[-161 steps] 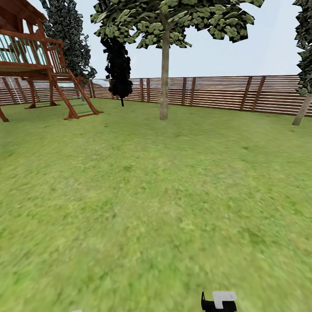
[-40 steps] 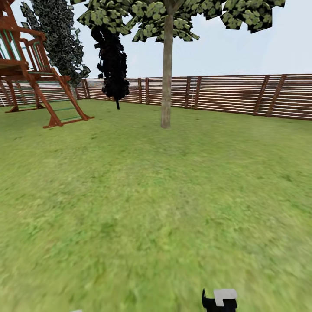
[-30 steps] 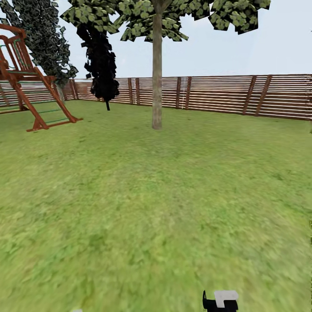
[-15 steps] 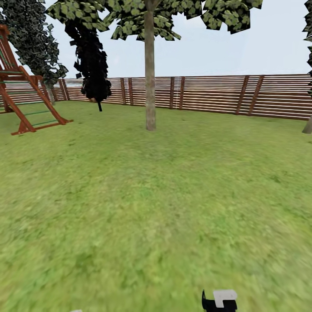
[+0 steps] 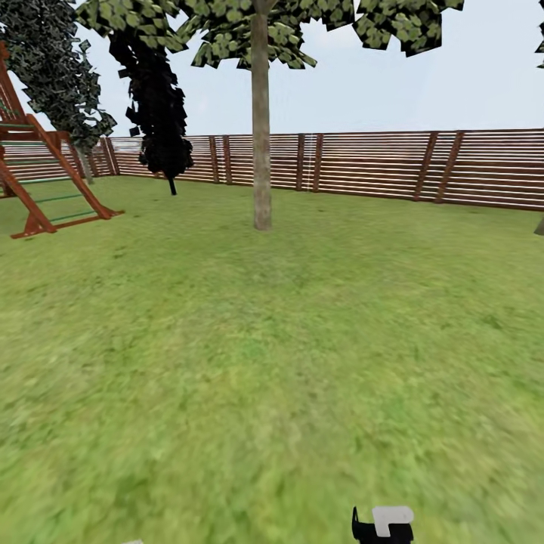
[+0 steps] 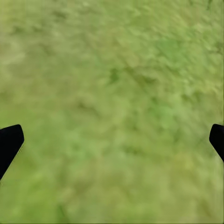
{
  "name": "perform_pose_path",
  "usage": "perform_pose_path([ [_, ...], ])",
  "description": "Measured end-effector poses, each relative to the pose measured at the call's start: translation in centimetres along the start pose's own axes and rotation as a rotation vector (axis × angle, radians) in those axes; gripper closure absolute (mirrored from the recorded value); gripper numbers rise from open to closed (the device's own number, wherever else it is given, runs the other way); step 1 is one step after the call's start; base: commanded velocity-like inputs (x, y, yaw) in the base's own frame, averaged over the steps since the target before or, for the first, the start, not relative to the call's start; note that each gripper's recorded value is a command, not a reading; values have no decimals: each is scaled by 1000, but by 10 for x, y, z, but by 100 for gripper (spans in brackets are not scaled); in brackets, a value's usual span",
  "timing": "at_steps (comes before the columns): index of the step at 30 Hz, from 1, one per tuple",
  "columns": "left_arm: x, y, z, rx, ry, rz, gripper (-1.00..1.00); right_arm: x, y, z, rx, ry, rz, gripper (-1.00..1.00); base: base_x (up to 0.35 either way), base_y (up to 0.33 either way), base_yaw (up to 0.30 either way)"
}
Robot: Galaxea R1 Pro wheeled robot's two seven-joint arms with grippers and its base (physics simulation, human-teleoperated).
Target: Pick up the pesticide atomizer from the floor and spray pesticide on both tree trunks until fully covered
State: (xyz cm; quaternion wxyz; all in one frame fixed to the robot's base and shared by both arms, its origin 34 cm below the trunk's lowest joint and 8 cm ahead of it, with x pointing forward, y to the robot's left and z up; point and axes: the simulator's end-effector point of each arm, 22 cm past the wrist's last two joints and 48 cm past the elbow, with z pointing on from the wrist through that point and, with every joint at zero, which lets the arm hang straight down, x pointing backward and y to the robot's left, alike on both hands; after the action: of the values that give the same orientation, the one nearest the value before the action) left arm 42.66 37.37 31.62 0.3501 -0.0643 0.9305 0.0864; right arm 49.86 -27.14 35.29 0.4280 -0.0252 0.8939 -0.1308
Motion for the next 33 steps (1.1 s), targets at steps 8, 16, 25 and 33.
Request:
perform_pose_path([
  [8, 0, 0, 0, 0, -1, 0, 100, 0, 0, 0, 0, 0, 0, -100, 338, 0, 0],
  [16, 0, 0, 0, 0, -1, 0, 100, 0, 1, 0, -1, 0, 1, -100, 338, 0, 0],
  [25, 0, 0, 0, 0, -2, 0, 100, 0, 1, 0, -1, 0, 1, -100, 338, 0, 0],
  [33, 0, 0, 0, 0, -2, 0, 100, 0, 1, 0, -1, 0, 1, -100, 338, 0, 0],
])
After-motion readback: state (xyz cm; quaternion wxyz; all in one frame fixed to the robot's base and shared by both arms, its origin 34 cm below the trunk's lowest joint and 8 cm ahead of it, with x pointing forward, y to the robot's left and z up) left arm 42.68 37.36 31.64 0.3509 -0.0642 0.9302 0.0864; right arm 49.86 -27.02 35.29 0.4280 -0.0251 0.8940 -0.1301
